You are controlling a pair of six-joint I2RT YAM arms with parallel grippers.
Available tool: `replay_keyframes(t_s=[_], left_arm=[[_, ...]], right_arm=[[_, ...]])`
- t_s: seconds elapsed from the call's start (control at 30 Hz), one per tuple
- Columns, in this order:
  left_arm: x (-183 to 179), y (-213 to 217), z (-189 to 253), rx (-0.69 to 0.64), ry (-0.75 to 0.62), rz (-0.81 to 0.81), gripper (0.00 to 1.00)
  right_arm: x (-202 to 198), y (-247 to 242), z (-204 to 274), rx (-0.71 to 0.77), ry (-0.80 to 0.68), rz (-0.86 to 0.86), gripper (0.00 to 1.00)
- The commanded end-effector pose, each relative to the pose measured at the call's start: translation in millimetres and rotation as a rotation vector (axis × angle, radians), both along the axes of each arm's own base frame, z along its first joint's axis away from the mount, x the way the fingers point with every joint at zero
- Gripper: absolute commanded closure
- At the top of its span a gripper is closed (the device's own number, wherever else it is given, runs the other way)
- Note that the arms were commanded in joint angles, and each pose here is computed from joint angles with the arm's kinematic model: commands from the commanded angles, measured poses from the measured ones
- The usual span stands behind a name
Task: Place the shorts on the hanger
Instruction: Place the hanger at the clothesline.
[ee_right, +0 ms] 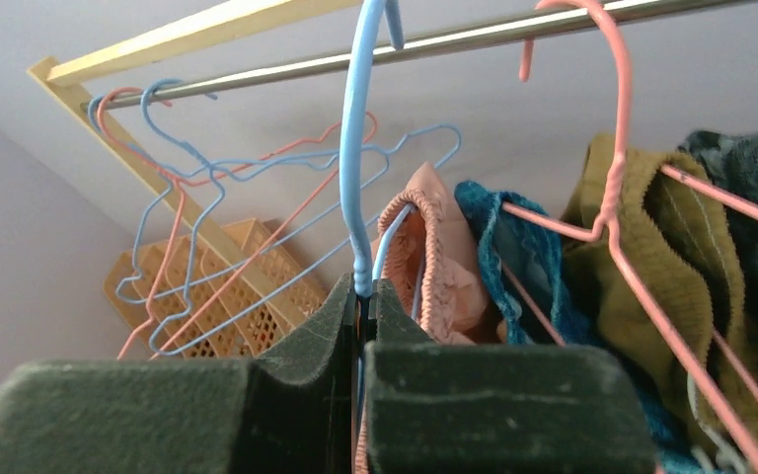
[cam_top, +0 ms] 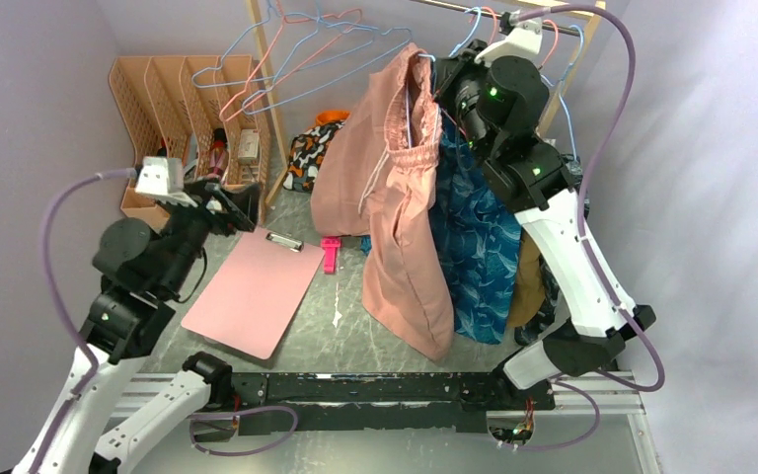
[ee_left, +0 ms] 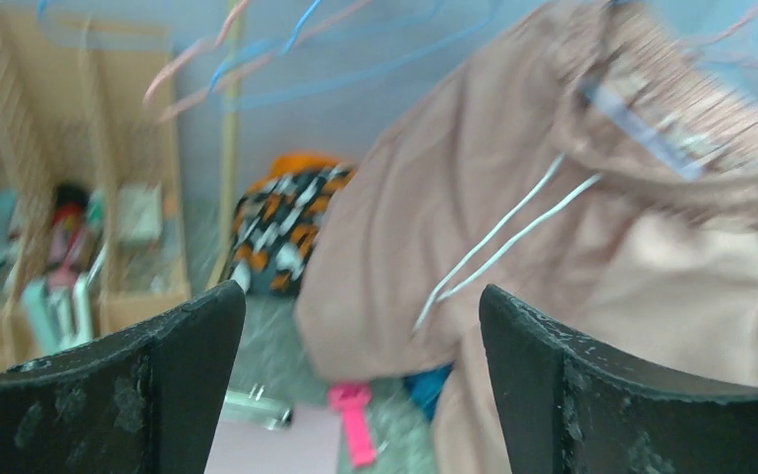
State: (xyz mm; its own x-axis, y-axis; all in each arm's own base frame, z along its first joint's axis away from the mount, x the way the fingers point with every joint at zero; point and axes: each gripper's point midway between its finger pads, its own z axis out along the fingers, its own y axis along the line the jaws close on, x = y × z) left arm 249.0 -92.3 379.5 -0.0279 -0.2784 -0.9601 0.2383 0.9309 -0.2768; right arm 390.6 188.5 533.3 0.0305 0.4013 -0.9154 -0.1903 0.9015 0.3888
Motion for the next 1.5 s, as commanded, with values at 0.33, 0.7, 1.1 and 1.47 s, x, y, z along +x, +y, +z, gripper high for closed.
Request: replay_keyframes(t_s=[0.33,0.7,1.1,1.47], left_arm=[[-15,-75,107,0.037,-0.254,-0.43,0.0],[-26,-95,111,0.134,-0.331,-0.573,0.0],[-19,-132,88,0.165,-0.26,-0.684,0.12],[-15,-174,75,0.323,-0.288,-0.539,0.06]], right_arm=[[-54,34,-27,-0.054,0.124,-0.225,1.0],[-68,84,-52,-0.042,0.171,-0.29,1.0],[-63,91,-59,-0.012,0.176,-0.32,1.0],[-58,94,-59,-0.005,0.166,-0.34,1.0]])
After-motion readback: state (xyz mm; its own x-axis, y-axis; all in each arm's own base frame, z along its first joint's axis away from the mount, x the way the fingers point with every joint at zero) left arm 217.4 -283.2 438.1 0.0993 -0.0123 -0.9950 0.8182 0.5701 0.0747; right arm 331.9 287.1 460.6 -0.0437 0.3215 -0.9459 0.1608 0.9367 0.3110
